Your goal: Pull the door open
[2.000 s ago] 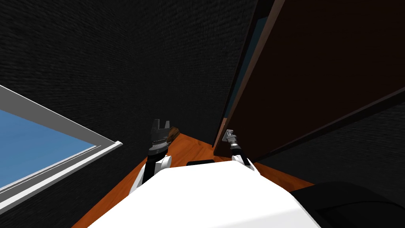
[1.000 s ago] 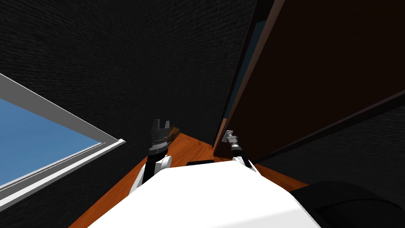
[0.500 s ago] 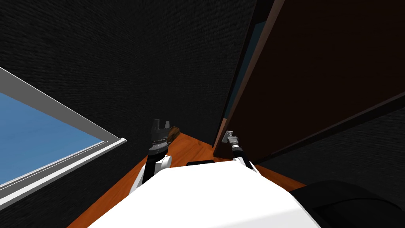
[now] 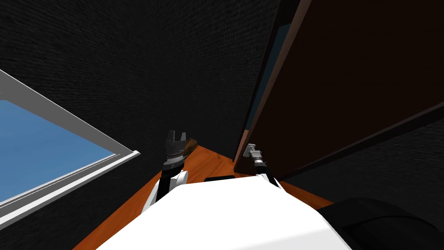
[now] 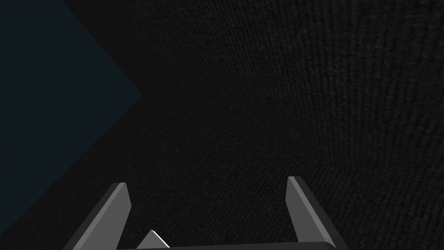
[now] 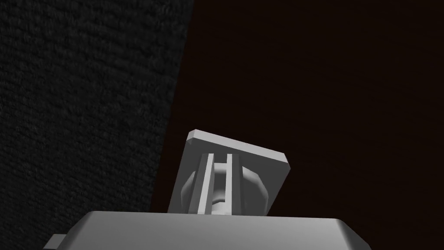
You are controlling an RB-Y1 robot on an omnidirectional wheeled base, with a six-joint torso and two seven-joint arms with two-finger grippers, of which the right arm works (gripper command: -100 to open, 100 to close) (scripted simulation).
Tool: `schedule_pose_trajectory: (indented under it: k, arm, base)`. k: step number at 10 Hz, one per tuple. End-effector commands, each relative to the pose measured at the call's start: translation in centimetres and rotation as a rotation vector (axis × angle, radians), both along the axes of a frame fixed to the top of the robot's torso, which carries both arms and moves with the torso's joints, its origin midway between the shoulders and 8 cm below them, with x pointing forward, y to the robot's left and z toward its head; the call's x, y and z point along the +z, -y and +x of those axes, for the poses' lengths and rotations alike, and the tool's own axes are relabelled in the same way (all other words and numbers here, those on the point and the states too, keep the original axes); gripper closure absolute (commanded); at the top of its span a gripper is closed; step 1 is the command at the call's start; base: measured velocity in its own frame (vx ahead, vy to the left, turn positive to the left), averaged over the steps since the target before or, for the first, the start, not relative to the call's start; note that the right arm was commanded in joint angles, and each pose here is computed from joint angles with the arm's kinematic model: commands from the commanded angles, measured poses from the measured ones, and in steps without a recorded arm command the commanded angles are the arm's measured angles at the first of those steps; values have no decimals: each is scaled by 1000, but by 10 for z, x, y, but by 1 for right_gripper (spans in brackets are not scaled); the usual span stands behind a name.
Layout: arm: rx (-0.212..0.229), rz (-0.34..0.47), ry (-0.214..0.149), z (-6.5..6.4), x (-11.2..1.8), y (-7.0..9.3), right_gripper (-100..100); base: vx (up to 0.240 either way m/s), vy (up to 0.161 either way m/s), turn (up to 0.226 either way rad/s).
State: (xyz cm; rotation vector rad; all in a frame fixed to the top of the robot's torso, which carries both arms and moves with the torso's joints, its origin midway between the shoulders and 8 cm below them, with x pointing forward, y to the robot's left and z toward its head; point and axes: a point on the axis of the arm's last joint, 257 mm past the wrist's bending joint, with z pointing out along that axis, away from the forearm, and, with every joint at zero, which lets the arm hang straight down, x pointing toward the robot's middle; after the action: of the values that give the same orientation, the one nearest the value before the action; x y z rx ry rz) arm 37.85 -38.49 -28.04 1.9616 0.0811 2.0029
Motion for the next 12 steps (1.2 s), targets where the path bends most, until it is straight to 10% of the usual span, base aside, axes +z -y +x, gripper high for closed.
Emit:
schedule_pose_trajectory:
  k: [1,3,4,12]
  arm:
    - [-3,58,-36,-9,-18,1,100]
    - [-3,93,-29,-10,-17,1,100]
    - [4,101,13,-8,-3,-2,-100]
    - [9,279,6,-32,-16,-17,-100]
  base:
    - [-8,-15,29]
    - [-4,-9,6]
    - [-89,44,68]
    - [-165,16,-9]
